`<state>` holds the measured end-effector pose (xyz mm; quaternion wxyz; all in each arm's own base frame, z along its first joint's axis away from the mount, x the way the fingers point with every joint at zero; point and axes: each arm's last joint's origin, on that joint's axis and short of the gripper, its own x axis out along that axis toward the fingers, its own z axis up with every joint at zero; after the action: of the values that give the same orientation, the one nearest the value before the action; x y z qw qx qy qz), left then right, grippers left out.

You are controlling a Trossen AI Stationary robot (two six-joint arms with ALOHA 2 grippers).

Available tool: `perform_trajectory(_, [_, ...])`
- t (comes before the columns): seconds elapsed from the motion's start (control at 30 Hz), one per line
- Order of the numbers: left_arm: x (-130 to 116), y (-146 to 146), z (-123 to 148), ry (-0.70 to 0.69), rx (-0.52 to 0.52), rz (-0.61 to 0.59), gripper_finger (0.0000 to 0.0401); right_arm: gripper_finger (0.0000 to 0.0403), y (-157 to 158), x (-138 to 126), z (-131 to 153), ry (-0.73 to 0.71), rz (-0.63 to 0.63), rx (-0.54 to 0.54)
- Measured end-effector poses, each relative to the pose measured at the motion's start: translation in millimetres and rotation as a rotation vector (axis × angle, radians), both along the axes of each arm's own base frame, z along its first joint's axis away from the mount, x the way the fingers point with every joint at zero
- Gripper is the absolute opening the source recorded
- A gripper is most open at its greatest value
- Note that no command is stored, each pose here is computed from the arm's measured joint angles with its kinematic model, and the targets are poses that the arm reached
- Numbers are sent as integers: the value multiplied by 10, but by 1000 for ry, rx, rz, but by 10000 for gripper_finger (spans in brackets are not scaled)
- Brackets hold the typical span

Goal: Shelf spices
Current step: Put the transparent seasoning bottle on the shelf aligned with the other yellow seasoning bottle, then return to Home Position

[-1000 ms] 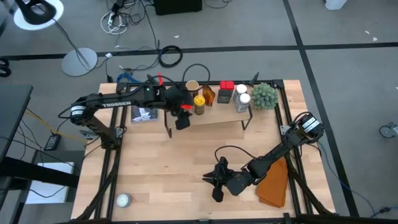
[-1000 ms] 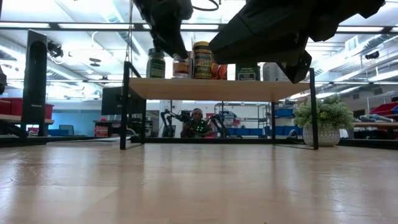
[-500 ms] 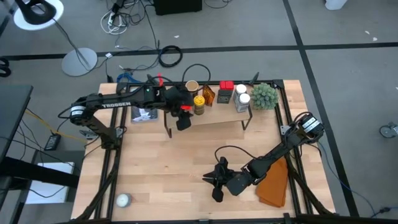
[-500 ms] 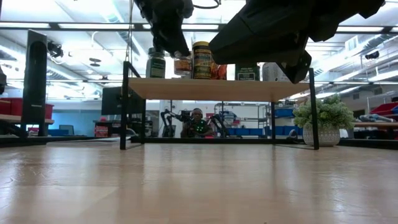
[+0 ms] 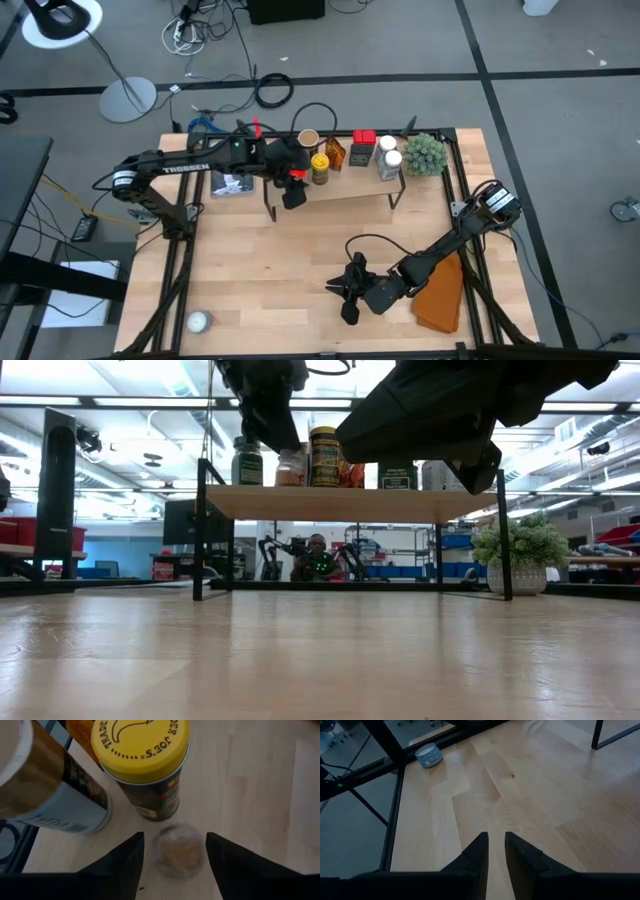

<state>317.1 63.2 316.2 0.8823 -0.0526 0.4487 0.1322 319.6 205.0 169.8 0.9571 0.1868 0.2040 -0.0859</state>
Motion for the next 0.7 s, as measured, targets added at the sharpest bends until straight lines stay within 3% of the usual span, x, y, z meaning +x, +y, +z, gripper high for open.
perform_trajectory(0.37, [2,0,78,2,8,-1,220,64,1,0,0,0,0,0])
perform_trajectory(0.7, [-69,-36,654,-89,-31,64,220,64,3,-1,-1,2,6,3])
